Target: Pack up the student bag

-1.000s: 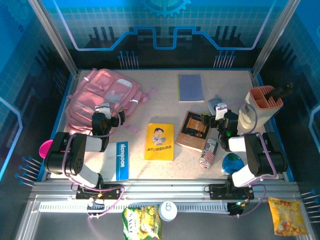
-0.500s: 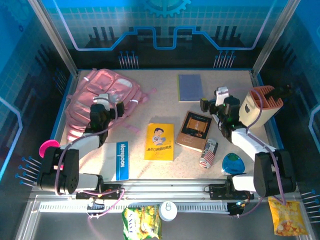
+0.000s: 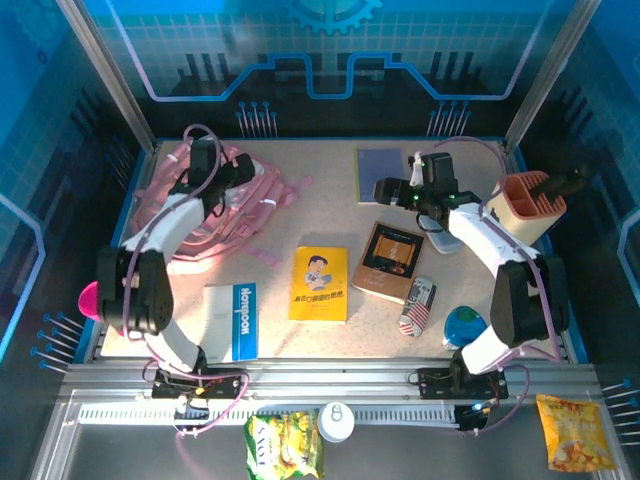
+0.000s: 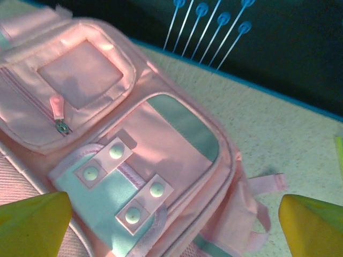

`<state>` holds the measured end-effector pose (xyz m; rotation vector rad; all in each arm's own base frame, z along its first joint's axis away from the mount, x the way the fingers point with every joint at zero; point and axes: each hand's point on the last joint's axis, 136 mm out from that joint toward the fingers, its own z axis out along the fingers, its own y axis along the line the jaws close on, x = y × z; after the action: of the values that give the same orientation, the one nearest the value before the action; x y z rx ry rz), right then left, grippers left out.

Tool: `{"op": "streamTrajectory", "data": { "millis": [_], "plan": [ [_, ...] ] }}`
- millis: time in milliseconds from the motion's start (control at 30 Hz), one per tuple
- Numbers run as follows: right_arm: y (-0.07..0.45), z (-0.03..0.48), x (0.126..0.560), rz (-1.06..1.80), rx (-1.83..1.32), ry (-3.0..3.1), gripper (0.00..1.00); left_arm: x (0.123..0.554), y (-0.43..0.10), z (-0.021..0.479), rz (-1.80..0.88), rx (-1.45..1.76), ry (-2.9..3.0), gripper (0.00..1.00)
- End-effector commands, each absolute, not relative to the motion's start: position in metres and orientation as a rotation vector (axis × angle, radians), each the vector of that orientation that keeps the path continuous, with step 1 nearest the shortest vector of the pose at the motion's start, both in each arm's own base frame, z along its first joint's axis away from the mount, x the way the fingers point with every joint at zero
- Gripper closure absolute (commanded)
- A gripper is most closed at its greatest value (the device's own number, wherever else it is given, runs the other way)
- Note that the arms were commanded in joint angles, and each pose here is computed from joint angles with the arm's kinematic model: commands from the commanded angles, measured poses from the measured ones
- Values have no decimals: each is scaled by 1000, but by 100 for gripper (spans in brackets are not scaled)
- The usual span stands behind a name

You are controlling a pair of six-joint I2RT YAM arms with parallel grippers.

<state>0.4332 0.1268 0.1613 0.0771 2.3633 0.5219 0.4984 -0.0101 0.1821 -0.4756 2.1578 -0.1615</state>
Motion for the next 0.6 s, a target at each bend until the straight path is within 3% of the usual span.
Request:
{"op": "streamTrajectory", "data": {
  "millis": [0, 367, 567],
  "plan": [
    [150, 159, 419, 634, 65, 2436, 0, 508, -15, 153, -162, -549, 2309, 1],
    [170, 159, 406, 730, 34, 2431, 0, 581, -55, 94, -380, -578, 2483, 3],
    [175, 153, 401, 751, 38, 2442, 0, 589, -93, 61, -483, -446, 2568, 7]
  ]
}}
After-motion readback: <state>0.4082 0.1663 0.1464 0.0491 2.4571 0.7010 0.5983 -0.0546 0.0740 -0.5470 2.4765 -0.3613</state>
